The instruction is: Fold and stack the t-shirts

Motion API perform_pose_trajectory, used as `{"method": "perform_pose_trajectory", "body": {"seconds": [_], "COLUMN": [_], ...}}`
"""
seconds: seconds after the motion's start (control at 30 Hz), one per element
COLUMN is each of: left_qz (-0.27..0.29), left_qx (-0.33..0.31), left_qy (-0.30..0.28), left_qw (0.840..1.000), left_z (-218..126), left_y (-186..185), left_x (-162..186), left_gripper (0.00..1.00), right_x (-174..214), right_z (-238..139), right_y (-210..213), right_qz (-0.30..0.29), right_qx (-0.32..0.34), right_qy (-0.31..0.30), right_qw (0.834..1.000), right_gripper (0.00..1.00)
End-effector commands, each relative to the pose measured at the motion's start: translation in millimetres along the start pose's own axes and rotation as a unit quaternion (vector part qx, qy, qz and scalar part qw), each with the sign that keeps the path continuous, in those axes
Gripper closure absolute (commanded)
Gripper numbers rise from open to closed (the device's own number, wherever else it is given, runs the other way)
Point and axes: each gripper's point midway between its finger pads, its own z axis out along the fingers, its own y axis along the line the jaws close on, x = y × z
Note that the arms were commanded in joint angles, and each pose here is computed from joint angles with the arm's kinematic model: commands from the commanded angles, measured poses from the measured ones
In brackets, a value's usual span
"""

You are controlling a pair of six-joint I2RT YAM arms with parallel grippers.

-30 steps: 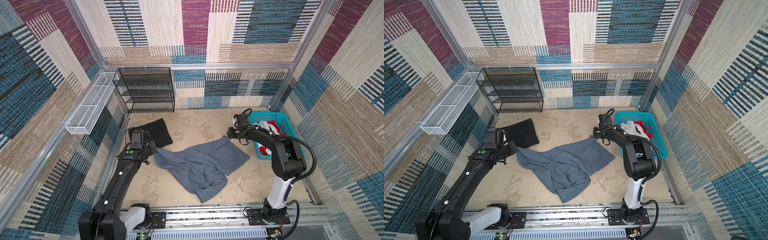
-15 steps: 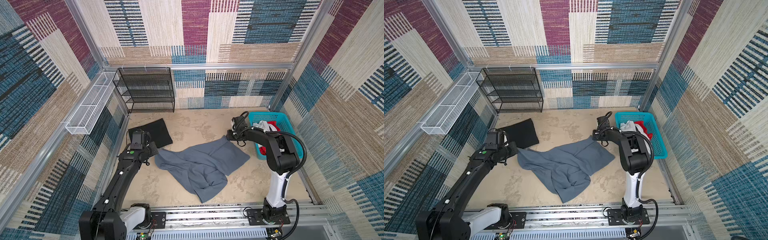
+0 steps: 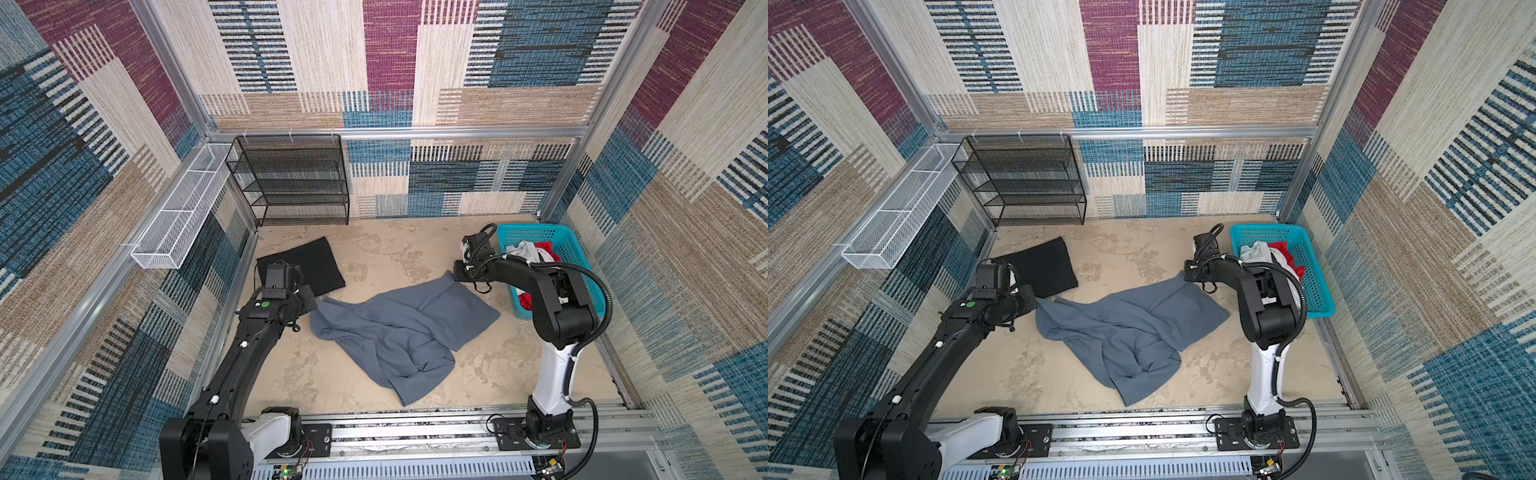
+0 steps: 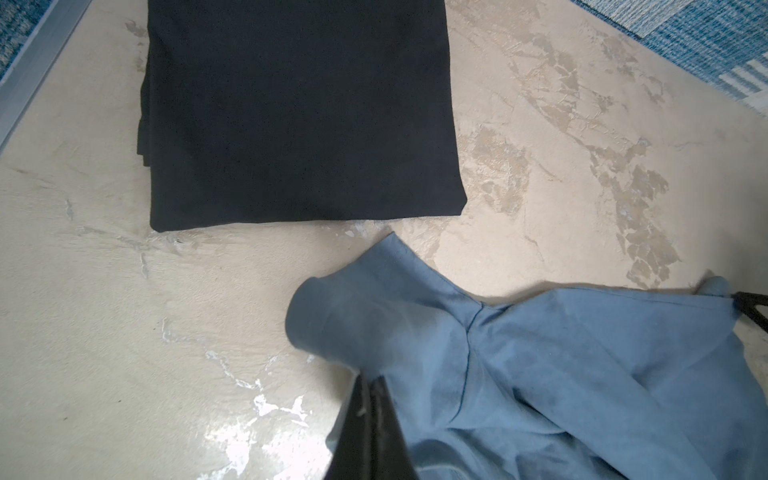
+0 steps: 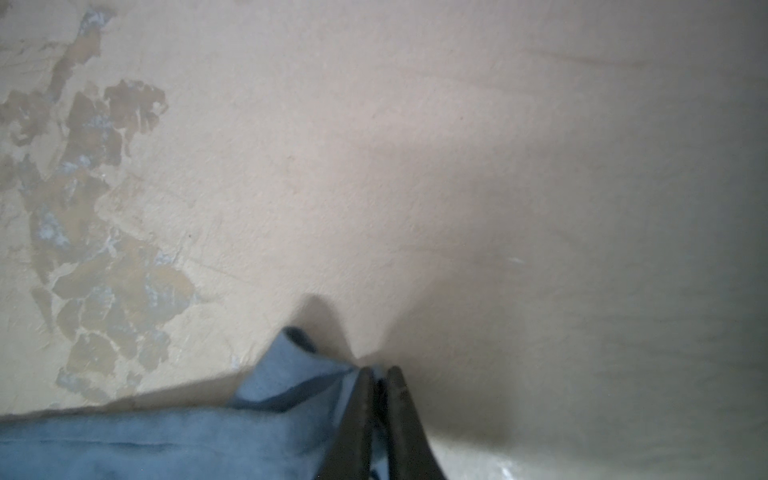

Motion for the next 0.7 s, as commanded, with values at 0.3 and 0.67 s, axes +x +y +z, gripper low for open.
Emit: {"method": "perform_pose_trajectory", "body": {"seconds": [0.3, 0.67], "left_qz": [0.008, 0.017], "left_qx": [0.007, 0.001], "left_qy": [-0.02, -0.043], "left_qw": [1.0, 0.999], "left_z": [-7.3, -21.8], "left_y": [-3.0, -3.4], "left_x": [-9.1, -24.1], "left_gripper": [1.0, 1.0], "right_x": [-50.1, -79.9], "right_z": [-74.9, -188.9], "right_y": [32.6, 60.4], "right_qz": [-0.02, -0.025], "right_qx": [-0.07, -0.154], "right_qy": [-0.1, -0.214], "right_qw": [0.992, 0.964], "right_gripper": [1.0, 1.0]}}
